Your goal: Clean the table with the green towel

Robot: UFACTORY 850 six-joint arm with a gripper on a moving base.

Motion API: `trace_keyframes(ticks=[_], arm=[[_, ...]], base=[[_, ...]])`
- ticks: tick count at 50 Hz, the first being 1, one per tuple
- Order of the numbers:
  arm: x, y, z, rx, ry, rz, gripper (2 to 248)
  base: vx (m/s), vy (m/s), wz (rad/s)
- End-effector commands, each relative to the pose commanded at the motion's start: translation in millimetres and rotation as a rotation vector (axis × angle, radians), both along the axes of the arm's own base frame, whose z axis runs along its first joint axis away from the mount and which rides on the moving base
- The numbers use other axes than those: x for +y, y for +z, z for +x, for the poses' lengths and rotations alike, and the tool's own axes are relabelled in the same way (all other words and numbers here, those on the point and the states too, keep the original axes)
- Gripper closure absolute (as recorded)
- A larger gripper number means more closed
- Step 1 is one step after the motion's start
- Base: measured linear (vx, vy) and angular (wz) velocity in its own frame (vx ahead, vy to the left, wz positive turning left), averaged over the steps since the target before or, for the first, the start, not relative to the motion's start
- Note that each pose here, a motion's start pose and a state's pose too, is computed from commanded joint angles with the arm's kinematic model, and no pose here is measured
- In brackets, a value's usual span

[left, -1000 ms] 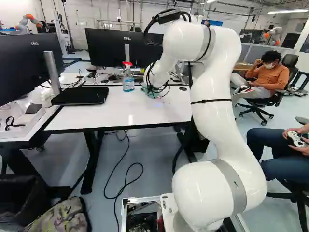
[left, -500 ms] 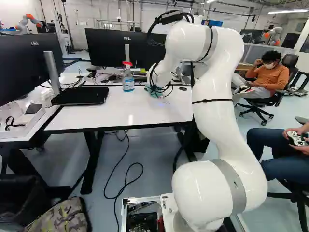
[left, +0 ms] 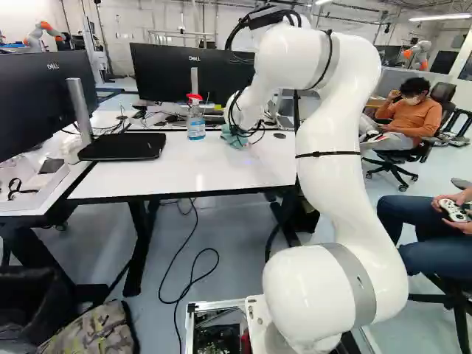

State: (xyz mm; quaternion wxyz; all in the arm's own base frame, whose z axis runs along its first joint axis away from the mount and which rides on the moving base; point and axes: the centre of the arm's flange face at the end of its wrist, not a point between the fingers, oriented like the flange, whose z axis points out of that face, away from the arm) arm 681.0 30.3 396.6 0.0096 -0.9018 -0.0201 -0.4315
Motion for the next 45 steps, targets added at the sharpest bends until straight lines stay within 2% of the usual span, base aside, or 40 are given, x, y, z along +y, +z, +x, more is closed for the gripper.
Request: trace_keyframes(ticks=[45], arm=[[24.0, 39.5, -34.5, 0.215, 0.039, -0.014, 194]], base=[[0.000, 0.000, 0.000]])
